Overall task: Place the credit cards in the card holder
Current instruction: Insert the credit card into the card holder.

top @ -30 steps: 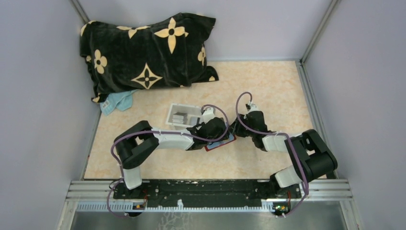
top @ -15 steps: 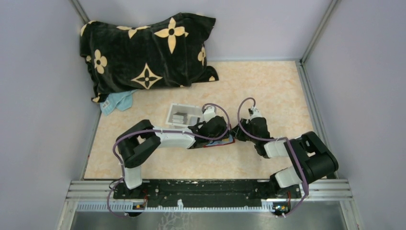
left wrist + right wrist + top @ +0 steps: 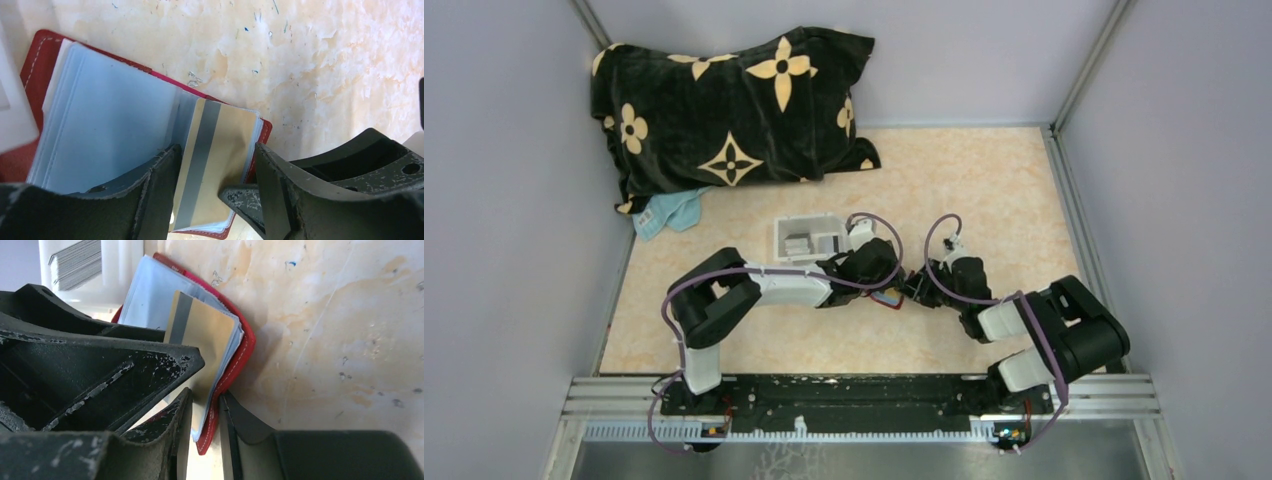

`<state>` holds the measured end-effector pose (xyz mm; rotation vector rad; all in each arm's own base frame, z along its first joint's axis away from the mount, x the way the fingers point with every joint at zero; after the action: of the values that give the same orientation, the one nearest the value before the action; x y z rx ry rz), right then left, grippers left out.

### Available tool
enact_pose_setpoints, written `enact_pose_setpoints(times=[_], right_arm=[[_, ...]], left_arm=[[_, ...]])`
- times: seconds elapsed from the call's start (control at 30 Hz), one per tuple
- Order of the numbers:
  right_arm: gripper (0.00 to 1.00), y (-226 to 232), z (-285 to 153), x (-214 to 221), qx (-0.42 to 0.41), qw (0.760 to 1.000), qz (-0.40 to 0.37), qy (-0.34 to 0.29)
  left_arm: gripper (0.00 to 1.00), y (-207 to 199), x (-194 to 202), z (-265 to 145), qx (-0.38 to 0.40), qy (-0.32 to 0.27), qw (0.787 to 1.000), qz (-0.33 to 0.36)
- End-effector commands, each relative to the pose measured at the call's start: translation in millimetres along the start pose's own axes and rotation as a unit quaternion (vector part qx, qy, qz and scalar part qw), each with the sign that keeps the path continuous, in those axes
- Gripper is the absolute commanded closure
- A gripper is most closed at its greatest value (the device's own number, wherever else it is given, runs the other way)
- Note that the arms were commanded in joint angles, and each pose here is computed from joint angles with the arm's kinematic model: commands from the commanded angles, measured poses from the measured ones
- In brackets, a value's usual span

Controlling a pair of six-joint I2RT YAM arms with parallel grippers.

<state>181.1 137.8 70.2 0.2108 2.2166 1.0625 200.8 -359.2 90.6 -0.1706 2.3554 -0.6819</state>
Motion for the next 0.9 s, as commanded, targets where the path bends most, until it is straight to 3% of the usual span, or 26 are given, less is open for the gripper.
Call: enact_pose_setpoints(times=[0.0,0.27,0.47,0.57,0.87], right_arm=[[0.76,22,-6,23,-0.105,0.990,0.024,0.095],[0.98,23,-3,20,-0.098,0.991,0.028,0.084],[1.00,26,-5,16,-0.083,0.993,0.018,0.080],[1.00,29,-8,12,-0.059,0.994,0.008,0.087],[1.00,37,-14,-8,0.016,0.994,-0.030,0.108]], left_arm=[[0.34,85,71,17,-0.144,0.160,0.974,0.067],[0.28,91,66,8,-0.175,0.152,0.969,0.083],[0.25,91,58,-2,-0.195,0.133,0.968,0.087],[0.16,90,52,-8,-0.199,0.121,0.969,0.087],[0.15,84,39,-20,-0.192,0.093,0.974,0.079]])
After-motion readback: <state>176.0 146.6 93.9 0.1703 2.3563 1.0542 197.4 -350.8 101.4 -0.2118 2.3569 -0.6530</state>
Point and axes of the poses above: each gripper's point midway between its finger pads, its own z axis out along the fingers, its own y axis along the line the jaws close on, x = y × z, the point moved 10 cm from there along -z, back along the fingers
